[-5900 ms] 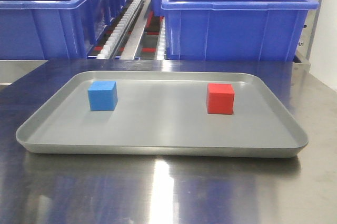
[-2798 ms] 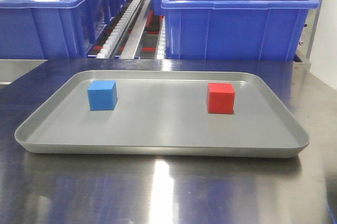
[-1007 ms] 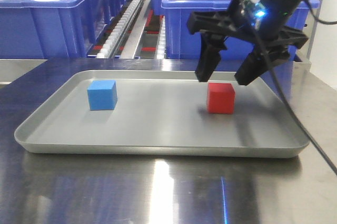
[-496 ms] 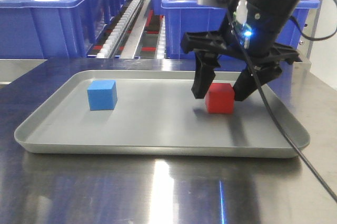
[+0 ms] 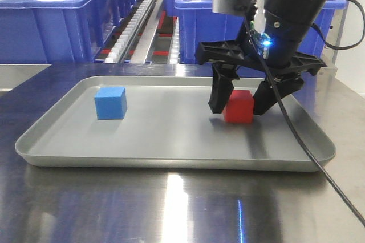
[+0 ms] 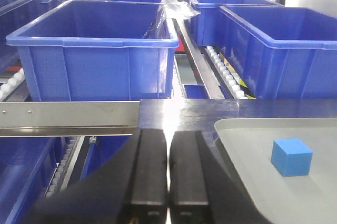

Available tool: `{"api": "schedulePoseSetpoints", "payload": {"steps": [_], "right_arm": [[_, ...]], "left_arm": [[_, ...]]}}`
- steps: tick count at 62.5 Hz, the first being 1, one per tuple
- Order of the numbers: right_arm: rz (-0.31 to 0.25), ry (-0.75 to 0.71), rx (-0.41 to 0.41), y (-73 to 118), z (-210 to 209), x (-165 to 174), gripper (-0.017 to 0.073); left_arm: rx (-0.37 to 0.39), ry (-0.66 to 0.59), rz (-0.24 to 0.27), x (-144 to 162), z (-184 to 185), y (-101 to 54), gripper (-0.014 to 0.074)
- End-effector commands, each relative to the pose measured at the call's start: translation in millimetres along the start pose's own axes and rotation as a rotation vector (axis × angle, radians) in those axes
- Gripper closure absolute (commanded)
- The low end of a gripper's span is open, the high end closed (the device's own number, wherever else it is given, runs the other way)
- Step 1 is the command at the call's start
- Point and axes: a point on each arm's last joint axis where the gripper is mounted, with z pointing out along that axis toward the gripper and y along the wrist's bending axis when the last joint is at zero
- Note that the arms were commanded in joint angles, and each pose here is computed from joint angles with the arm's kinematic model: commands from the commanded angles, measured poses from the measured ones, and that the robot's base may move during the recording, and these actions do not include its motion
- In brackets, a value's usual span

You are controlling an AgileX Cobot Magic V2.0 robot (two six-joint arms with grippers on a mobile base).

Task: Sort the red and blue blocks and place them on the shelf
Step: 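Close the right gripper on the red cube and lift it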

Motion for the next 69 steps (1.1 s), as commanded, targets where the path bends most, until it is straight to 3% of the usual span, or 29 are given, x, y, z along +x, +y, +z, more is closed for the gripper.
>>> {"api": "schedulePoseSetpoints", "payload": {"steps": [1,19,51,60,69], "right_arm": [[-0.014,-0.123,-0.032,7.9,-23.3,-15.3,0.0084],[-0.014,-0.147,-0.034,8.1,-23.6,-17.4,0.0106],[-0.042,-0.258,-0.078,24.3,-58.2,-38.0,0.0508],[-0.059,-0.349,-0.089,27.4,-83.8,-40.8,0.0511],[-0.117,-0.451,-0.064,27.0,-114.7,-40.6,0.0511]], "left_arm": [[0.017,-0.072,-0.008,1.4,-0.9,-0.9,0.0469],[0.017,-0.072,-0.008,1.4,-0.9,-0.9,0.0469],[0.017,-0.072,-0.008,1.4,-0.9,-0.9,0.0469],[0.017,-0.072,-0.008,1.4,-0.9,-0.9,0.0469],[0.017,-0.072,-0.008,1.4,-0.9,-0.9,0.0469]]}}
